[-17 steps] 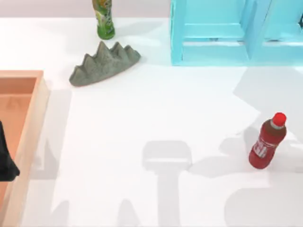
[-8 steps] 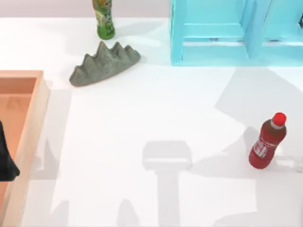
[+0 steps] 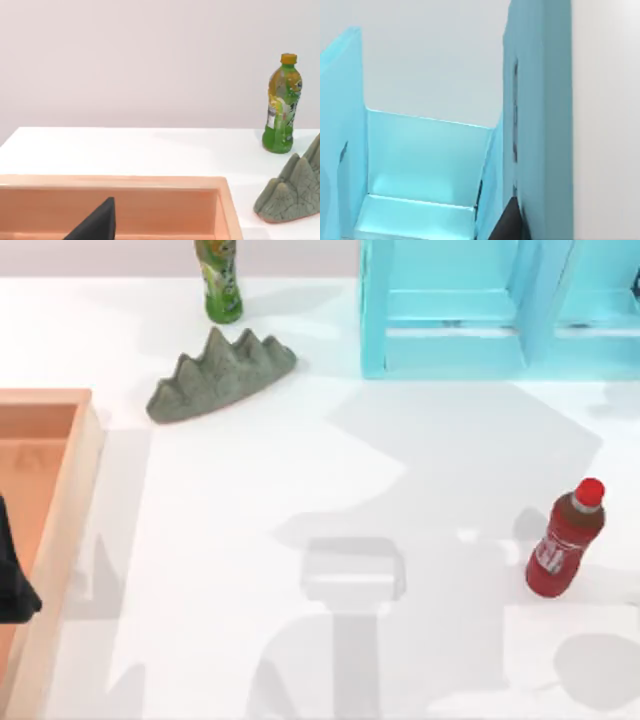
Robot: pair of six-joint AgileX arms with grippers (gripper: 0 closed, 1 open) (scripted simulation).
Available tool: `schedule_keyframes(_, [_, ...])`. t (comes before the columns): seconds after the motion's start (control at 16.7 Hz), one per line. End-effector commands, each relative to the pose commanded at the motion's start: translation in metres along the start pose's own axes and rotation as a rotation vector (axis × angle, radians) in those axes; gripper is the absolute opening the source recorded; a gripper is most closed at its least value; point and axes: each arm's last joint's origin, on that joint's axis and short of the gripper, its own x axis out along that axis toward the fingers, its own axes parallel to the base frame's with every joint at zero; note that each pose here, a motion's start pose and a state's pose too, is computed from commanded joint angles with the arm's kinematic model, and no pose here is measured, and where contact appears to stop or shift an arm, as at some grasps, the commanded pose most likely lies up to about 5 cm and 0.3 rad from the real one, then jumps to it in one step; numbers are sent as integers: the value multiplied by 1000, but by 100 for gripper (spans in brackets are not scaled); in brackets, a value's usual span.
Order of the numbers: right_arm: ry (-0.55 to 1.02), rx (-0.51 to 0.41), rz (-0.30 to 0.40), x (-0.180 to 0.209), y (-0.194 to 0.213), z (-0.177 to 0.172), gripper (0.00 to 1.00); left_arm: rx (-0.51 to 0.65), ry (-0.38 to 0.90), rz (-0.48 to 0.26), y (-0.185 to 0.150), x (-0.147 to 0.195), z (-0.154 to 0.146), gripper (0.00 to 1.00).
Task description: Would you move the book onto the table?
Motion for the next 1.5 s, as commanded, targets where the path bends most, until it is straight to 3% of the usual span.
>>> schedule_keyframes(0.24, [10, -234, 36, 10, 104, 16, 0, 0, 0, 0, 0, 0, 0, 100])
schedule_keyframes(0.42, [30, -467, 82, -3, 195, 11, 0, 0, 0, 0, 0, 0, 0, 100])
schedule_keyframes(0.72, [12, -908, 148, -69, 328, -27, 0, 0, 0, 0, 0, 0, 0, 100])
schedule_keyframes(1.02, [-45, -1274, 177, -139, 395, -79, 0, 0, 0, 0, 0, 0, 0, 100])
schedule_keyframes(1.2, [-54, -1389, 180, -156, 406, -100, 0, 0, 0, 0, 0, 0, 0, 100])
schedule_keyframes(1.5, [-51, -1388, 183, -155, 406, -102, 0, 0, 0, 0, 0, 0, 0, 100])
